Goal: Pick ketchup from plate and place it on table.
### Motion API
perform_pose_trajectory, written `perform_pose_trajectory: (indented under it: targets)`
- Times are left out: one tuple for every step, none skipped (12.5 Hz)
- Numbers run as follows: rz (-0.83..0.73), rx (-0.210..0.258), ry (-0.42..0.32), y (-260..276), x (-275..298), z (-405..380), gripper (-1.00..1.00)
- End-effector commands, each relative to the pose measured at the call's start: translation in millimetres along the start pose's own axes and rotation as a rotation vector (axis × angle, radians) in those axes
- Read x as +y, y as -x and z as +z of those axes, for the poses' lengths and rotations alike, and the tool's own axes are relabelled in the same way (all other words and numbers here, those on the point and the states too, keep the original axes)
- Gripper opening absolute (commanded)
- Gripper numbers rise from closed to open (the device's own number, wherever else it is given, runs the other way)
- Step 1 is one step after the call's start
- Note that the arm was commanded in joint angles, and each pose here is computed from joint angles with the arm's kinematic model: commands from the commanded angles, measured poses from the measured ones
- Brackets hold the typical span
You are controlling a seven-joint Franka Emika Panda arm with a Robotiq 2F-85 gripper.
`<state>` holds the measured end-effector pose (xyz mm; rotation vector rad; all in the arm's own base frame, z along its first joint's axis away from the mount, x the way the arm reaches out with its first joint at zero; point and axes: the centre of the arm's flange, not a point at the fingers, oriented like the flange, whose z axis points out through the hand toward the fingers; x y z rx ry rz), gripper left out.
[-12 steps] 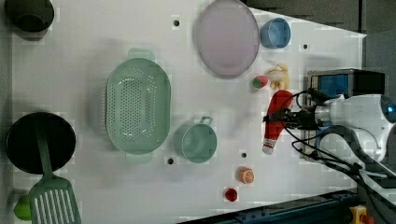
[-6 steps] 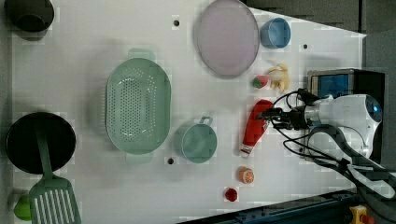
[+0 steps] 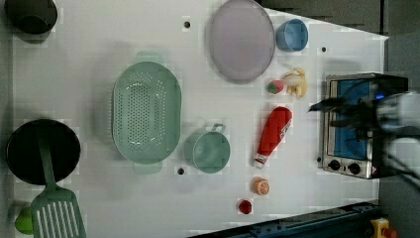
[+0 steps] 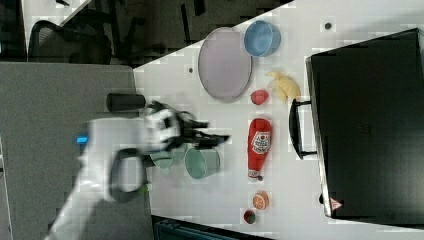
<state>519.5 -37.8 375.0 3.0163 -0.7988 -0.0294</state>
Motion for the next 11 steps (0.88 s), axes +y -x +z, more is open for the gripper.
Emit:
perform_pose_trajectory:
  targets:
    - [0.266,0.092,-0.061,-4.1,-5.9,-113.9,1.00]
    - [0.325,0.069,-0.046,1.3,-3.5,-136.5,1.00]
    - [0.362,0.050,-0.032,6.2,-1.8,-156.6,1.00]
    - [0.364,0.049,-0.030,8.7,-1.7,-177.1,1.00]
    - [0.365,0.027,-0.012,12.6,0.6,-191.1,1.00]
    - [0.367,-0.009,0.013,16.9,3.8,-199.7,1.00]
    - [0.367,-0.043,0.038,21.4,5.6,-204.7,1.00]
    - [0.365,-0.036,0.032,20.8,4.0,-211.8,1.00]
    - [0.365,-0.020,0.020,18.9,3.0,-218.0,1.00]
    - [0.366,-0.017,0.017,18.6,3.6,-220.3,1.00]
    - [0.365,-0.017,0.018,18.7,3.5,-220.1,1.00]
